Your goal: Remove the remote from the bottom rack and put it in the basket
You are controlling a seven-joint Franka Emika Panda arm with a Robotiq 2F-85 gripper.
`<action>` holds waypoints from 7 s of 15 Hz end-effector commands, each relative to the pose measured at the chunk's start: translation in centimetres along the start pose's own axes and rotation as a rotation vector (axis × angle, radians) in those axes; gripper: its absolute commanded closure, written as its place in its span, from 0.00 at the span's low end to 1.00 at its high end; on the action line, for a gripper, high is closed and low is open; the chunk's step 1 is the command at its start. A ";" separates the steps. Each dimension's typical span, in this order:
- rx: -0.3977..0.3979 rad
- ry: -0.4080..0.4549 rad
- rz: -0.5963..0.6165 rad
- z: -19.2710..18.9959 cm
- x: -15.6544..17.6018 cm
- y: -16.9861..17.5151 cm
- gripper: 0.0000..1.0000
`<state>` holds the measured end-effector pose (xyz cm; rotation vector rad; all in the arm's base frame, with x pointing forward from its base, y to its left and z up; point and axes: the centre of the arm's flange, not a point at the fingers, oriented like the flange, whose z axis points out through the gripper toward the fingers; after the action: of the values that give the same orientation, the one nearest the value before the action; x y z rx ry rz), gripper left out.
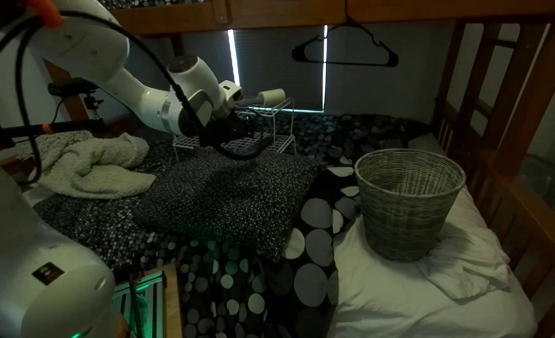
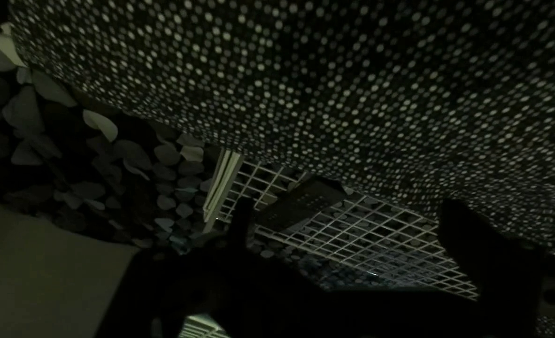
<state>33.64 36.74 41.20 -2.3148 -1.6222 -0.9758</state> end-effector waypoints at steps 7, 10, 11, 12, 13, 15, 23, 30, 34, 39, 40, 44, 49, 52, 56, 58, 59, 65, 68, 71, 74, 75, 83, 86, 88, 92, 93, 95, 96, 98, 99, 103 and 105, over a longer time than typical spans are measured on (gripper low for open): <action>-0.049 0.134 0.051 8.1 0.1 0.7 0.00; -0.048 0.139 0.049 8.2 0.4 0.7 0.00; -0.050 0.142 0.049 8.0 0.5 0.8 0.00; -0.051 0.144 0.049 7.9 0.6 0.8 0.00; -0.068 0.152 0.083 9.1 1.2 0.6 0.00; -0.064 0.182 0.170 11.5 2.8 -0.2 0.00; -0.034 0.303 0.314 18.0 8.8 -6.4 0.00; -0.113 0.337 0.320 18.5 7.5 -5.0 0.00; -0.181 0.348 0.380 20.5 5.9 -4.1 0.00; -0.173 0.362 0.364 23.1 5.4 -4.7 0.00; -0.177 0.363 0.368 23.4 5.5 -4.6 0.00; -0.180 0.334 0.422 24.3 5.2 -4.4 0.00; -0.132 0.325 0.463 24.9 5.0 -4.8 0.31; -0.120 0.324 0.481 24.8 5.1 -5.0 0.55; -0.115 0.340 0.491 24.1 5.4 -5.0 0.74; -0.106 0.369 0.469 23.1 6.0 -5.2 0.74; -0.098 0.386 0.443 22.0 6.6 -5.5 0.74; -0.063 0.335 0.291 13.1 6.4 -8.3 0.74; -0.114 0.226 0.244 9.1 5.0 -9.6 0.74; -0.206 0.108 0.244 5.5 1.9 -9.8 0.74; -0.328 0.012 0.284 2.5 -2.8 -9.2 0.74; -0.397 0.023 0.315 1.7 -4.4 -9.0 0.74; -0.799 0.152 0.386 -3.0 -7.9 -9.9 0.49; -0.802 0.157 0.406 -4.3 -7.2 -9.8 0.49; -0.890 0.190 0.440 -4.6 -6.8 -7.0 0.74; -1.054 0.204 0.504 -7.9 -8.8 2.4 0.74; -1.085 0.201 0.517 -8.1 -9.7 4.8 0.74; -1.059 0.215 0.525 -9.5 -10.5 9.3 0.74; -1.021 0.242 0.515 -9.7 -11.0 11.4 0.74; -0.947 0.318 0.486 -11.7 -11.1 14.1 0.74; -0.928 0.356 0.481 -13.1 -11.4 16.0 0.74; -0.958 0.363 0.509 -13.7 -10.8 18.2 0.49; -0.948 0.352 0.538 -15.1 -12.2 19.6 0.49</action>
<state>42.14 12.17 50.45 -2.5914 -0.3373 -2.1143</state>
